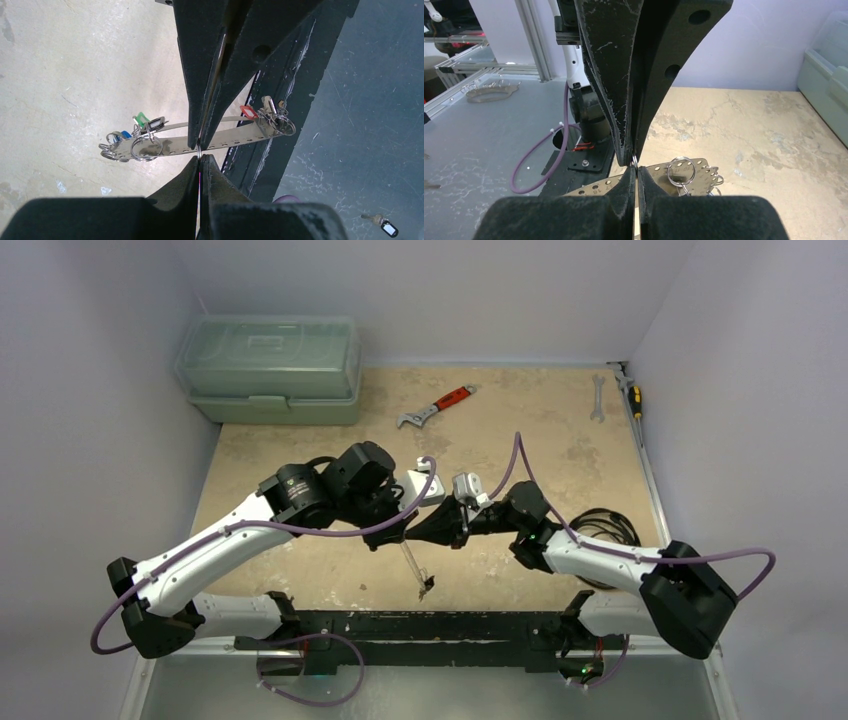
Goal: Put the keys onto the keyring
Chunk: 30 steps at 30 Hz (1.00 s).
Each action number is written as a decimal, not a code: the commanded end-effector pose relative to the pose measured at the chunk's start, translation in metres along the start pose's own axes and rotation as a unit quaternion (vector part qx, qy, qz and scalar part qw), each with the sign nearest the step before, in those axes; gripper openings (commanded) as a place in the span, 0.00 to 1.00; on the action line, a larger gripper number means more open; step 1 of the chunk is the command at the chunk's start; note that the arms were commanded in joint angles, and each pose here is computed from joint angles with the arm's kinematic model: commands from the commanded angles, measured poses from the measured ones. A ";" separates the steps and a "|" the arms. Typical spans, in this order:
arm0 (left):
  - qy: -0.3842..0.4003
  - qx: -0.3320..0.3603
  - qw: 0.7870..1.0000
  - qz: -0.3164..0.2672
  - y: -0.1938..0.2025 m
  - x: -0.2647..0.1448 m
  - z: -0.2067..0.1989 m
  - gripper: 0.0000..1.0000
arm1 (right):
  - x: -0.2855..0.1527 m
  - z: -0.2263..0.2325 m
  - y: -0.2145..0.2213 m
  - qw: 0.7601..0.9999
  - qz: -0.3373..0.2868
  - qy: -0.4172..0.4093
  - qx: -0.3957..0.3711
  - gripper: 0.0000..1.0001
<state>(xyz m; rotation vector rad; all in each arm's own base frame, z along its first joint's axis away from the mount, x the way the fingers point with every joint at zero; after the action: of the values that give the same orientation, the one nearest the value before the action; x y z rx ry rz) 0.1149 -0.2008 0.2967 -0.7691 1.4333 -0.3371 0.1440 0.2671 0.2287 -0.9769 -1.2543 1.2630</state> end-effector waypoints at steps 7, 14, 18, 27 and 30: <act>-0.030 0.018 0.996 -0.081 -0.024 -0.021 0.001 0.28 | -0.003 0.014 -0.024 0.995 -0.092 -0.007 -0.026 0.00; -0.061 0.022 0.989 -0.134 -0.033 -0.041 0.001 0.60 | -0.010 0.020 -0.031 0.990 -0.138 0.006 -0.031 0.00; -0.084 0.033 0.977 -0.193 -0.038 -0.057 0.001 0.68 | -0.014 0.023 -0.037 0.985 -0.169 0.014 -0.033 0.00; -0.072 0.091 0.909 -0.401 -0.038 -0.074 -0.015 0.64 | -0.027 0.038 -0.063 0.958 -0.284 0.021 -0.020 0.00; -0.059 0.108 0.899 -0.421 -0.035 -0.071 -0.019 0.62 | -0.031 0.043 -0.072 0.948 -0.319 0.012 -0.011 0.00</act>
<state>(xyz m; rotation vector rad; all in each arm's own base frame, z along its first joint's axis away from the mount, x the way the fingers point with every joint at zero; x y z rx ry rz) 0.0966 -0.1710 0.3618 -1.1296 0.9160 -0.8897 0.1282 0.2429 0.2520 -0.7057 -1.2201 0.9730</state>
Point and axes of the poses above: each gripper's point midway between its finger pads, its own x axis out along the fingers, its own z axis along the line the jaws close on, y = z × x, the point moved 8 cm from there along -x, back along the fingers, and after that the axes turned 6 degrees about x, right-handed, at the moved point
